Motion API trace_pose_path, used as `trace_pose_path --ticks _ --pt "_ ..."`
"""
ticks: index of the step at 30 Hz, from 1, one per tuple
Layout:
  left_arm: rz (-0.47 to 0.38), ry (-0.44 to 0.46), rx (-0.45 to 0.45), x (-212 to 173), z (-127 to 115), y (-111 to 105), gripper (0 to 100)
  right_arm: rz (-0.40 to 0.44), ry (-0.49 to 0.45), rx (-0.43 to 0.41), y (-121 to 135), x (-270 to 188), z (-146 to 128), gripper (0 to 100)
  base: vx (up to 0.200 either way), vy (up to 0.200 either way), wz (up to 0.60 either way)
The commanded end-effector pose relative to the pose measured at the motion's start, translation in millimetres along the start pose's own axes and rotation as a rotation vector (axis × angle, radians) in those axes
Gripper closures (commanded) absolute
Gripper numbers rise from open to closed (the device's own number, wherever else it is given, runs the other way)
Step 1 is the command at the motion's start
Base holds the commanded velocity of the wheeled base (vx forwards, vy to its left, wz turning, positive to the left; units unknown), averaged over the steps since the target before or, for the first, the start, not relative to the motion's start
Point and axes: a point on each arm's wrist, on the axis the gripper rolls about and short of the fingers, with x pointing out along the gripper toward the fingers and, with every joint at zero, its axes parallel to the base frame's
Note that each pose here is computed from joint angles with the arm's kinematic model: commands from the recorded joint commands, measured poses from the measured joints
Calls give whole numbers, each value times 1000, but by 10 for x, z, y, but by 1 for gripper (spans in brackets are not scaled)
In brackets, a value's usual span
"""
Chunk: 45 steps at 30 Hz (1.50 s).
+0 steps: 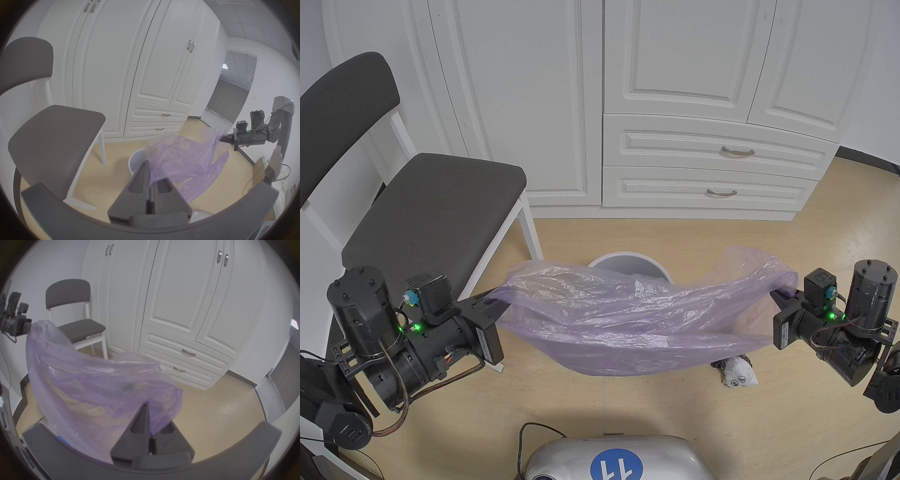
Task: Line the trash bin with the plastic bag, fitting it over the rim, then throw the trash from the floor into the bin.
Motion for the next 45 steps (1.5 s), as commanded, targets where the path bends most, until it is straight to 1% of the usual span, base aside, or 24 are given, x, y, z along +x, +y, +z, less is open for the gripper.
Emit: trace_pose_path --ticks 1,2,3,4,5,6,8,10,11,12,13,15,18,19,20,21,23,25,27,30,33,40,41,45 --pt "-15 1 -4 383 -127 18 100 -11 -16 11 100 293 -33 100 0 0 0" --pt "-17 -2 -4 390 -126 18 100 -11 -19 12 102 301 -28 100 0 0 0" --pt "-44 -26 -5 530 -148 15 100 -20 -58 27 143 444 21 100 0 0 0" --pt "-44 -26 -5 530 -148 15 100 -20 -58 27 143 444 21 100 0 0 0" --pt "-59 -45 -5 662 -188 17 100 -29 -95 39 181 572 61 100 0 0 0" --pt "-59 -45 -5 662 -188 17 100 -29 -95 39 181 572 61 100 0 0 0" --pt "-74 -68 -8 911 -343 -3 100 -60 -154 74 239 879 94 100 0 0 0" --pt "-83 -89 -9 982 -395 -24 100 -77 -183 102 248 991 87 100 0 0 0" --pt "-97 -123 -9 1057 -455 -60 100 -80 -239 159 297 1097 107 100 0 0 0" --pt "-97 -123 -8 1061 -456 -60 100 -79 -243 163 301 1107 106 100 0 0 0" --pt "-109 -123 -12 1102 -477 -105 100 -73 -292 200 350 1178 131 100 0 0 0" --pt "-127 -132 -23 1120 -455 -150 100 -40 -330 222 459 1180 194 100 0 0 0" --pt "-149 -173 -60 1184 -367 -234 100 4 -360 274 577 1127 280 100 0 0 0" --pt "-149 -173 -60 1184 -367 -234 100 4 -360 274 577 1127 280 100 0 0 0" --pt "-157 -207 -79 1256 -302 -255 100 21 -374 287 630 1095 324 100 0 0 0" --pt "-159 -218 -87 1296 -282 -265 100 25 -381 291 659 1089 338 100 0 0 0" --pt "-160 -229 -92 1398 -299 -281 100 36 -401 298 707 1080 351 100 0 0 0" --pt "-137 -236 -95 1466 -319 -274 100 41 -416 304 737 1080 355 100 0 0 0" --pt "-63 -267 -102 1562 -301 -260 100 53 -449 318 845 1137 369 100 0 0 0" --pt "-49 -269 -103 1574 -295 -230 100 50 -443 320 907 1208 340 100 0 0 0" --pt "-37 -221 -108 1641 -358 -222 100 30 -422 315 920 1255 281 100 0 0 0" --pt "-25 -147 -149 1733 -507 -236 100 19 -428 317 875 1252 299 100 0 0 0" --pt "-24 -133 -176 1736 -508 -237 100 16 -423 312 873 1257 288 100 0 0 0" --pt "-28 -147 -217 1748 -475 -234 100 18 -412 306 880 1262 272 100 0 0 0"
